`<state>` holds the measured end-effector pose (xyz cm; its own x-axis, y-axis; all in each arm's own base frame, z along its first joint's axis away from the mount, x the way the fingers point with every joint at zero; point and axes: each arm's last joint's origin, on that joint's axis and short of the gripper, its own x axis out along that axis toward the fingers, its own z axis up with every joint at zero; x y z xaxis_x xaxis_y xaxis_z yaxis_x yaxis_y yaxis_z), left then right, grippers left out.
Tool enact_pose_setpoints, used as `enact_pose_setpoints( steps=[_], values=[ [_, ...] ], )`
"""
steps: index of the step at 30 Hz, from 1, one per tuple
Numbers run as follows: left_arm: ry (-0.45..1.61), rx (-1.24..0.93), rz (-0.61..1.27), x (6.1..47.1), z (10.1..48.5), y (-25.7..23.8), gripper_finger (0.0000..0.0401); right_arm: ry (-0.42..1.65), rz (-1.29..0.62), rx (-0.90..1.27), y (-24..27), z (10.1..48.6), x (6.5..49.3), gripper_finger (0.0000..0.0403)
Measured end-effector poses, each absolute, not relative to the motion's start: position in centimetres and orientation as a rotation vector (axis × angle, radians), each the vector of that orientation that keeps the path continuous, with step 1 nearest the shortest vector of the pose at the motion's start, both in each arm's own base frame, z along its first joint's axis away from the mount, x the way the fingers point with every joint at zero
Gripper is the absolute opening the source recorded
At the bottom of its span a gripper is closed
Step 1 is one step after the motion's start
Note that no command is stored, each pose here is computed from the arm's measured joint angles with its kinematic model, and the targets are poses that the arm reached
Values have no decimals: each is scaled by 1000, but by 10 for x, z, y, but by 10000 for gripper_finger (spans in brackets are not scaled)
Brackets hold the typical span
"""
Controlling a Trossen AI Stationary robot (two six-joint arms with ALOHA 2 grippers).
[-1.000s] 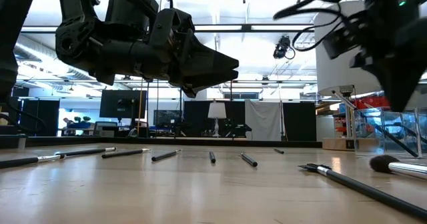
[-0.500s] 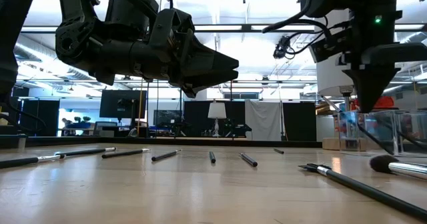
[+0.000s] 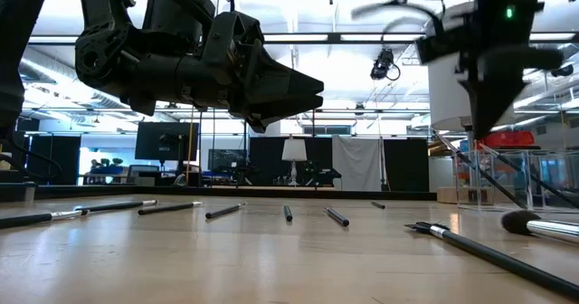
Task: Put items in baskets/containers
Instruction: Adjust the transparent organizer, then put the black highlighter brush into the transparent bin
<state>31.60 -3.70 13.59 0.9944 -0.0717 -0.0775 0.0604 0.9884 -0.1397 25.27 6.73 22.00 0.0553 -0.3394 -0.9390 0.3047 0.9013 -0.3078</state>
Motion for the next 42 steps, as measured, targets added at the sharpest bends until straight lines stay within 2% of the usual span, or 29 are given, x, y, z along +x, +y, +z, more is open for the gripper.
enact_pose_setpoints(
  steps=[9, 14, 16, 22, 25, 29, 33, 35, 38, 42],
  values=[
    [87, -138, -68, 316, 135, -38, 177, 1062, -402, 101, 127, 243, 266, 4],
    [88, -142, -73, 316, 135, -39, 177, 843, -456, 194, 167, 234, 247, 4],
    [88, -140, -77, 315, 135, -41, 177, 841, -477, 293, 180, 230, 232, 4],
    [88, -137, -78, 315, 135, -41, 177, 1023, -646, 637, 207, 218, 181, 10],
    [88, -137, -79, 315, 135, -41, 177, 1118, -709, 749, 215, 208, 163, 37],
    [88, -136, -79, 315, 135, -41, 177, 1161, -722, 848, 222, 187, 144, 108],
    [88, -134, -79, 315, 135, -41, 177, 1166, -593, 884, 230, 167, 137, 194],
    [88, -134, -78, 315, 135, -41, 177, 1156, -550, 858, 233, 159, 139, 223],
    [88, -134, -77, 316, 135, -40, 177, 1141, -557, 745, 237, 146, 142, 238],
    [86, -128, -67, 316, 136, -40, 177, 1111, -636, 629, 244, 131, 148, 229]
  ],
)
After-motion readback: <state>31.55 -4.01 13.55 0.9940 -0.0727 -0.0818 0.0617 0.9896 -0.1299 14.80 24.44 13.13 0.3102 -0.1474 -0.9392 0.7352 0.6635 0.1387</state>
